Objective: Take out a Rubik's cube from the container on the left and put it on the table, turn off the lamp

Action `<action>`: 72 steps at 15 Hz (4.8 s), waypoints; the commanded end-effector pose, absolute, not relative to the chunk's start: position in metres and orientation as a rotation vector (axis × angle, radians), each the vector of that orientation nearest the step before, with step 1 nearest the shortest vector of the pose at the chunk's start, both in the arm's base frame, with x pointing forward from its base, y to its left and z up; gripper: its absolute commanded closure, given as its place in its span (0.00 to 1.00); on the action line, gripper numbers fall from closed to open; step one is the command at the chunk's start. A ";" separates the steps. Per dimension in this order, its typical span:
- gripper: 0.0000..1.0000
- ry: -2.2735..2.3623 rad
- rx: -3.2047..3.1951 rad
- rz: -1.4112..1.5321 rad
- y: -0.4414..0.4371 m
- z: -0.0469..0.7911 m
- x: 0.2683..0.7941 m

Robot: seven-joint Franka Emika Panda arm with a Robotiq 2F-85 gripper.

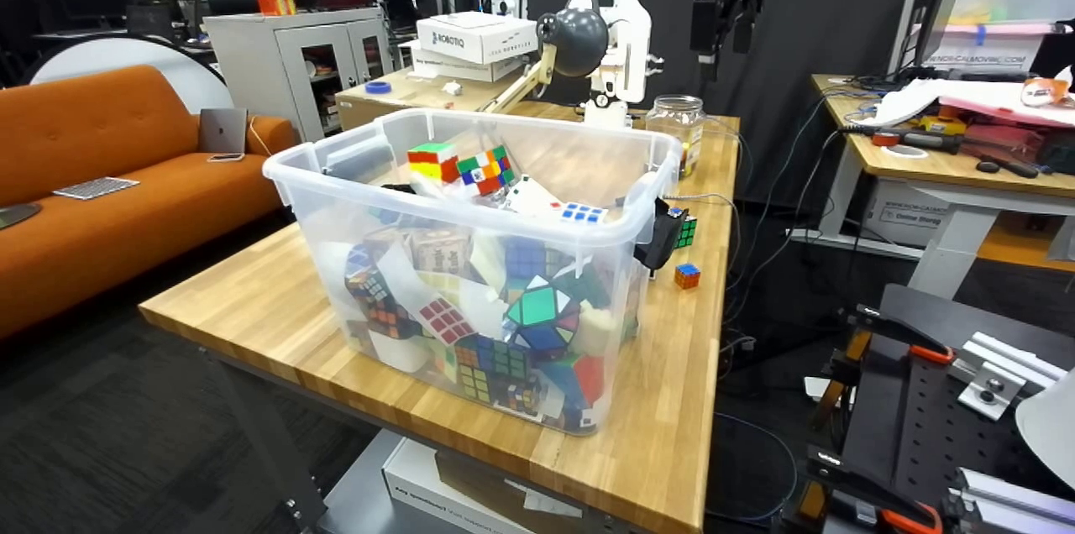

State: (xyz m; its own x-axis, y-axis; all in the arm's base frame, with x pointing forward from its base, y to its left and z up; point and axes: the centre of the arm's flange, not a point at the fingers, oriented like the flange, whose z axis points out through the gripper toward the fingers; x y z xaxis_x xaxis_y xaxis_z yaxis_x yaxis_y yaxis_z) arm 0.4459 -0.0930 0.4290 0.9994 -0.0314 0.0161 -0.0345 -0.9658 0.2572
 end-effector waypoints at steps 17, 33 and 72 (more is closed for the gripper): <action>0.00 0.479 2.821 0.357 0.022 0.457 0.490; 0.00 0.442 2.828 0.388 0.050 0.440 0.516; 0.00 -0.061 2.936 0.540 0.121 0.389 0.640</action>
State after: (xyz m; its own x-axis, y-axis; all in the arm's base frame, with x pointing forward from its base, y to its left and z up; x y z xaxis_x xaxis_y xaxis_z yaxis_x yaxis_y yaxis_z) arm 0.6388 0.1235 0.3910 0.9347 0.0182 0.3549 -0.0369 -0.9883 0.1480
